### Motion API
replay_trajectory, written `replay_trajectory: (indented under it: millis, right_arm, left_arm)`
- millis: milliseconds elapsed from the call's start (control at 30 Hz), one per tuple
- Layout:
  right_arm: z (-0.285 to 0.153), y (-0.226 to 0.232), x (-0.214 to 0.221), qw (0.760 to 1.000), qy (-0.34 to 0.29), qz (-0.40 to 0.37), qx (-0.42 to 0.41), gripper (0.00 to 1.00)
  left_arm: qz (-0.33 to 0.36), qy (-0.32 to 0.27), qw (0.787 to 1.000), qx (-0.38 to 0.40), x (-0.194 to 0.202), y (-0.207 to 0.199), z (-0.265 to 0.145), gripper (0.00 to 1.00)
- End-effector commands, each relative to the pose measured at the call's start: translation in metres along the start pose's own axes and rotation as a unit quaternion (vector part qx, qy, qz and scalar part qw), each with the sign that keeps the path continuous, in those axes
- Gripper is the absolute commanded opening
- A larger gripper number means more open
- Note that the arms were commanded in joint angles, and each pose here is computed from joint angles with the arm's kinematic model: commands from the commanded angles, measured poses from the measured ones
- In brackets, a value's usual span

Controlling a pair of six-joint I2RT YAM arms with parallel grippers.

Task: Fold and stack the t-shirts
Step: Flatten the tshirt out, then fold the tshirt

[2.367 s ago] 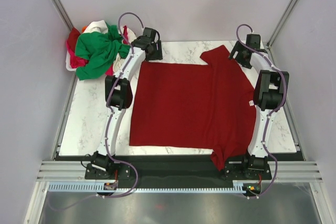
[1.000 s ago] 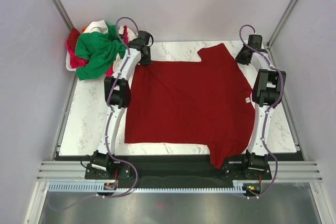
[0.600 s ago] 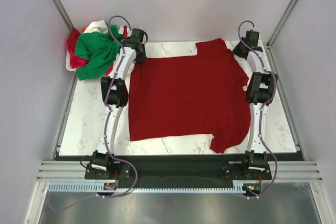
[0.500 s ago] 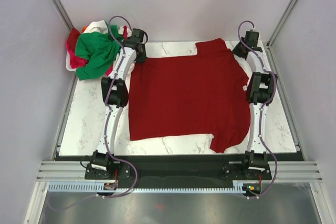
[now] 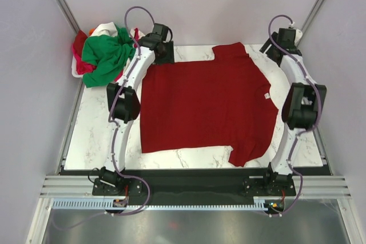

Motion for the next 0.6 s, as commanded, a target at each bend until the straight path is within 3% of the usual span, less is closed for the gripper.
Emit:
replay_trajectory:
  millis: [0, 67, 100, 167, 200, 267, 300, 333, 433, 567]
  right_arm:
    - [-0.091, -0.016, -0.019, 0.998, -0.052, 0.009, 0.038, 0.84]
    - [-0.134, -0.020, -0.012, 0.998, -0.060, 0.025, 0.022, 0.84]
    - [-0.136, -0.030, 0.023, 0.999, -0.022, 0.028, 0.029, 0.84]
    - [-0.171, -0.036, 0.040, 0.999, -0.017, 0.041, 0.026, 0.83]
    - [-0.175, -0.043, 0.079, 0.999, 0.024, 0.034, 0.032, 0.83]
    - [-0.205, -0.043, 0.099, 0.999, 0.012, 0.033, 0.017, 0.83]
    - [-0.211, -0.042, 0.132, 0.999, 0.042, 0.015, 0.010, 0.82]
    - [-0.220, -0.043, 0.145, 0.998, 0.056, 0.019, 0.005, 0.81]
    - [-0.251, -0.050, 0.186, 0.996, 0.083, 0.029, -0.019, 0.78]
    - [-0.286, -0.061, 0.208, 0.994, 0.059, 0.065, -0.057, 0.78]
  left_arm:
    - [0.030, -0.044, 0.998, 0.022, 0.009, -0.042, -0.091, 0.62]
    - [0.055, -0.052, 0.996, 0.044, 0.033, -0.070, -0.121, 0.60]
    - [0.071, -0.026, 0.996, 0.039, 0.058, -0.072, -0.116, 0.60]
    - [0.078, -0.024, 0.992, 0.098, 0.084, -0.099, -0.139, 0.60]
    - [0.079, 0.011, 0.991, 0.107, 0.110, -0.096, -0.127, 0.60]
    - [0.050, 0.069, 0.976, 0.199, 0.144, -0.111, -0.136, 0.58]
    - [0.041, 0.066, 0.964, 0.256, 0.161, -0.114, -0.133, 0.58]
    - [0.027, 0.102, 0.945, 0.310, 0.177, -0.121, -0.139, 0.58]
    - [0.031, 0.132, 0.924, 0.358, 0.222, -0.133, -0.128, 0.58]
    - [0.050, 0.182, 0.901, 0.390, 0.267, -0.161, -0.121, 0.55]
Point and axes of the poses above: each gripper's point midway between its finger pads, its own z axis out along the fingers, its own y axis along the line the jaws close on, x = y × z, the point moved 8 cm from there along -z, back along the fingers, and after that the axes turned 11 degrees about -z, right-handed, at the moved point
